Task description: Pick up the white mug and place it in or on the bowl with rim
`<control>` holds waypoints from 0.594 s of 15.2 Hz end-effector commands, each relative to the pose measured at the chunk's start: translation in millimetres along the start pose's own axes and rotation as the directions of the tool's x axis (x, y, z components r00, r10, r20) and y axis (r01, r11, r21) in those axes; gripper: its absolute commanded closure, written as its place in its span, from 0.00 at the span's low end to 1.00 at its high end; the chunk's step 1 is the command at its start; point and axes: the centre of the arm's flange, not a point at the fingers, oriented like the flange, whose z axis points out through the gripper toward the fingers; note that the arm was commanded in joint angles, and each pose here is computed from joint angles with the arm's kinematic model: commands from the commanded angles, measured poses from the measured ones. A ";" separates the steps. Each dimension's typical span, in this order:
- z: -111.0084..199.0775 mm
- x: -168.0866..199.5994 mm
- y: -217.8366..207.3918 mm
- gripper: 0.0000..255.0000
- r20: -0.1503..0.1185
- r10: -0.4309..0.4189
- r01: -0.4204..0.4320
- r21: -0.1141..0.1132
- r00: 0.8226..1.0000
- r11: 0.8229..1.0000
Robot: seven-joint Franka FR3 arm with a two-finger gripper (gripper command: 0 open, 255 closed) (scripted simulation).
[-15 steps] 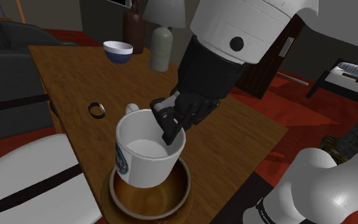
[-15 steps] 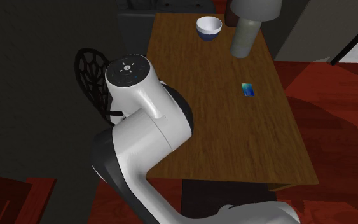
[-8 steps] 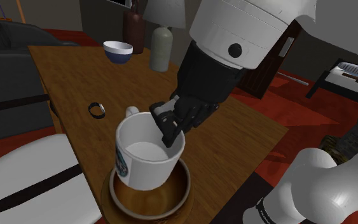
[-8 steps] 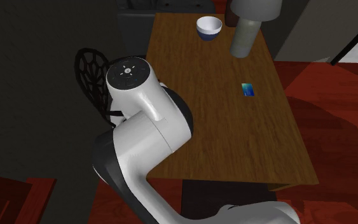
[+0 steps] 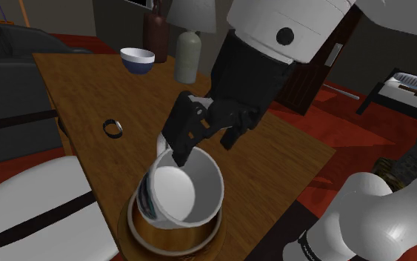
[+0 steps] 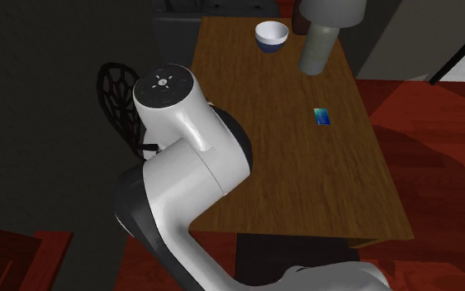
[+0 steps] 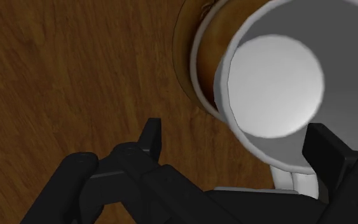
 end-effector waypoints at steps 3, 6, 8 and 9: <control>-33.7 -1.6 0.5 0.00 0.000 0.000 0.000 0.000 1.000 1.000; -33.7 -1.6 0.5 0.00 0.000 0.000 0.000 0.000 1.000 1.000; -33.7 -1.6 0.5 0.00 0.000 0.000 0.000 0.000 1.000 1.000; -33.7 -1.6 0.5 0.00 0.000 0.000 0.000 0.000 1.000 1.000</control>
